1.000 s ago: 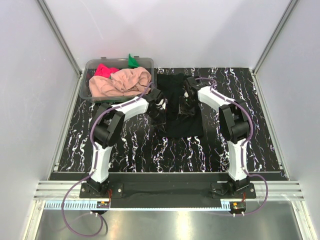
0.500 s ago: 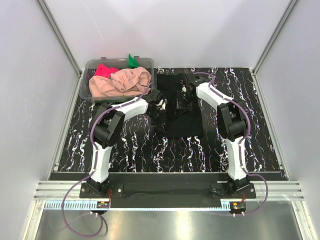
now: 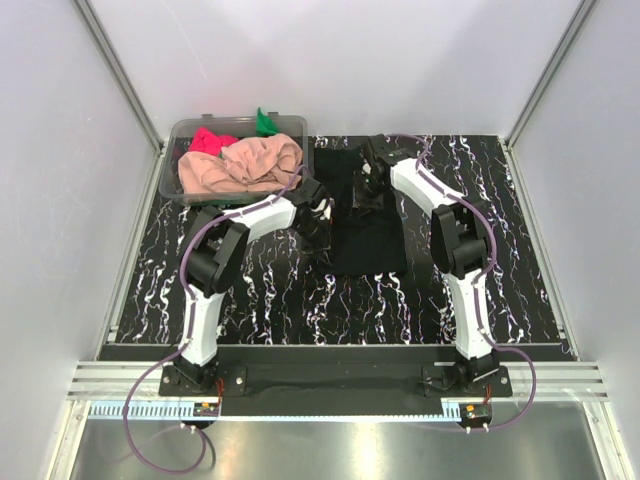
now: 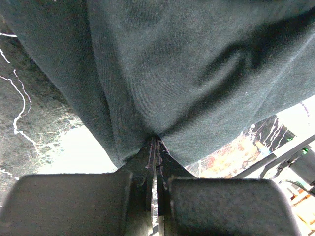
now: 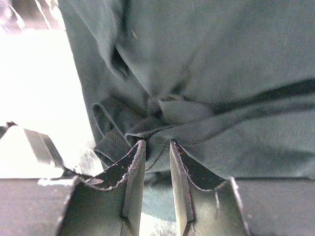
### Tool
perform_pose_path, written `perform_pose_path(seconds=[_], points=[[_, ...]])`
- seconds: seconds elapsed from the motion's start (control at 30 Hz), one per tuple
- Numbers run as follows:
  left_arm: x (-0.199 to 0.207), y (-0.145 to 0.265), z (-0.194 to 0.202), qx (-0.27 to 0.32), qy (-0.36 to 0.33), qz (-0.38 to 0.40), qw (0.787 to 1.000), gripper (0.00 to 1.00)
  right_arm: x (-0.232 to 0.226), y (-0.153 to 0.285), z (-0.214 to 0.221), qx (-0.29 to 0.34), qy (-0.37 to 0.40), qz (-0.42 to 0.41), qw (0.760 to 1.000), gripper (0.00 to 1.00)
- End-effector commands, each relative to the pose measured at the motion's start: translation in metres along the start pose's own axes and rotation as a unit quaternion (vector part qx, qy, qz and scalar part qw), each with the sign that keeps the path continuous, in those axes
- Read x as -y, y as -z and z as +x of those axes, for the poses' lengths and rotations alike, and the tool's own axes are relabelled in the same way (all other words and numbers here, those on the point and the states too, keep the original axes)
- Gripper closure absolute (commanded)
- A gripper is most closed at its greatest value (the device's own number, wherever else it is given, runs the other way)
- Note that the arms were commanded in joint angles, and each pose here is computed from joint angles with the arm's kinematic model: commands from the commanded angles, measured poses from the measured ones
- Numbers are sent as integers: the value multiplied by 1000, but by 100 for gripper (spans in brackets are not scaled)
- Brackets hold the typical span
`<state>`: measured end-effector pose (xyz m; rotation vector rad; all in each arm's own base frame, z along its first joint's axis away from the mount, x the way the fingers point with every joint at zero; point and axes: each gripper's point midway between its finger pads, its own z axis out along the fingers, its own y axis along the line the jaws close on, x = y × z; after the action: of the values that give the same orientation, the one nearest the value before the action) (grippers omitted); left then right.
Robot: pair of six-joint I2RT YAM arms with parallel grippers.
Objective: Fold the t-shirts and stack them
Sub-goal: Fold the tshirt
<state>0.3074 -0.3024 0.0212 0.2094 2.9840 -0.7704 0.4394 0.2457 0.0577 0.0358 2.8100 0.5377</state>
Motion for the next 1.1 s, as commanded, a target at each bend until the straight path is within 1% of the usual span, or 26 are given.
perform_pose_path(seconds=[0.0, 0.1, 0.23, 0.3, 0.37, 0.5, 0.53, 0.6, 0.63, 0.7, 0.73, 0.83, 0.9, 1.07], points=[[-14, -9, 8, 1, -17, -29, 999, 100, -4, 7, -30, 40, 15, -2, 999, 66], [-15, -9, 9, 0, -17, -31, 999, 100, -6, 4, -38, 46, 16, -4, 999, 66], [-13, -7, 9, 4, -19, -31, 999, 100, 1, 2, -50, 56, 22, 14, 998, 66], [-14, -6, 9, 5, -19, -32, 999, 100, 3, 7, -56, 60, 25, 18, 998, 67], [-15, -6, 10, 5, -20, -33, 999, 100, 4, 21, -61, 66, 18, 13, 998, 67], [-16, -3, 11, 8, -21, -37, 999, 100, -12, 52, -45, 50, 5, -21, 999, 67], [-15, -3, 10, 9, -22, -35, 999, 100, -18, 66, -35, 44, 1, -36, 998, 66], [-15, -3, 10, 9, -21, -35, 999, 100, -23, 76, -25, 46, 2, -44, 998, 65], [-14, -3, 9, 11, -21, -34, 999, 100, -24, 81, -11, 36, -2, -52, 998, 64], [-14, -5, 9, 9, -19, -33, 999, 100, -27, 81, 0, 26, -7, -67, 997, 65], [-13, -5, 7, 10, -19, -30, 999, 100, -22, 74, 9, 12, -13, -61, 998, 67], [-11, -5, 5, 13, -17, -29, 999, 100, -28, 72, 20, 6, -9, -71, 997, 67], [-10, -4, 5, 15, -16, -29, 999, 100, -36, 73, 22, 10, -4, -83, 997, 66], [-9, -2, 2, 21, -15, -31, 999, 100, -37, 54, 34, -20, -22, -91, 995, 67]])
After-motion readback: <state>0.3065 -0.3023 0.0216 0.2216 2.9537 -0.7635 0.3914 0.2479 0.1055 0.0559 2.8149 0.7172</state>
